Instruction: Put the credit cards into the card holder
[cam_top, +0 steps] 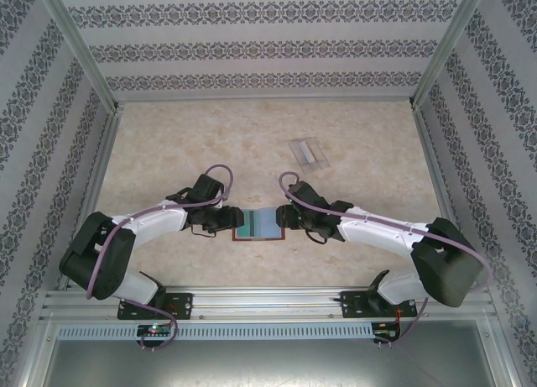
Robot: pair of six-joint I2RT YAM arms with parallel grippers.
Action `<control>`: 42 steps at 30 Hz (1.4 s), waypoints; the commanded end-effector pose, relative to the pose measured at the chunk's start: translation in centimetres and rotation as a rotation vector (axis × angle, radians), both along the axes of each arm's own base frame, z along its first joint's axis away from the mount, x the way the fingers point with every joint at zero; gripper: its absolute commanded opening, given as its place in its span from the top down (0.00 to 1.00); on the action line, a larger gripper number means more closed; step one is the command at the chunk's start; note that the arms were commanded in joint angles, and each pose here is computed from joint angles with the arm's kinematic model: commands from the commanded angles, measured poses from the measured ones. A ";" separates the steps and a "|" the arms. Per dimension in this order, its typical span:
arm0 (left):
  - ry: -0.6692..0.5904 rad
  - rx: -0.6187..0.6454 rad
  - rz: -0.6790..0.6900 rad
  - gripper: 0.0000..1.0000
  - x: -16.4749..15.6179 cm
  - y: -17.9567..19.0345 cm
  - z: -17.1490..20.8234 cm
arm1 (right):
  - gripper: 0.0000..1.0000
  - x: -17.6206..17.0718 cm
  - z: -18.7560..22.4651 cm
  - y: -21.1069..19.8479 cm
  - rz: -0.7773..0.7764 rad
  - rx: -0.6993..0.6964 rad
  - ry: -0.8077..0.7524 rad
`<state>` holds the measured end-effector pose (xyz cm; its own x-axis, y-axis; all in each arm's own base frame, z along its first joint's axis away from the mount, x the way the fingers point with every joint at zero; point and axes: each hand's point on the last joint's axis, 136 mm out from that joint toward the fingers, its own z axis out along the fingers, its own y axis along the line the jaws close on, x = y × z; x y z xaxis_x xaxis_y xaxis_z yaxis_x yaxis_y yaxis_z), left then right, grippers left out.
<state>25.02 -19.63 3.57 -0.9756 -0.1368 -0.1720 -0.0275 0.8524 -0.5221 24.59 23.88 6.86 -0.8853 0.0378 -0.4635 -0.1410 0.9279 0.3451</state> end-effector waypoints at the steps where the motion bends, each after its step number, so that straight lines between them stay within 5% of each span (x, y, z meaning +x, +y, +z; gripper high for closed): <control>1: 0.002 -0.026 -0.016 0.42 0.0 -0.2 0.1 | 0.47 0.3 -0.6 -1.2 -0.035 -0.083 0.006; 7: 0.013 -0.025 -0.021 0.42 -0.1 -0.2 -0.2 | 0.48 0.4 -0.8 -1.3 -0.045 -0.100 0.015; 23: 0.015 -0.048 -0.024 0.44 -0.3 -0.4 -0.4 | 0.84 0.5 -1.2 0.5 -0.005 -0.068 0.050; 27: 0.015 -0.041 -0.035 0.44 -0.3 -0.4 -0.2 | 0.85 0.6 -0.9 0.6 -0.003 -0.064 0.044; 31: 0.014 -0.047 -0.035 0.44 -0.3 -0.5 -0.2 | 0.72 0.6 -0.6 0.7 0.002 -0.064 0.034; 42: 0.016 -0.048 -0.040 0.44 -0.3 -0.6 -0.3 | 0.75 0.6 -0.3 0.5 -0.007 -0.055 0.026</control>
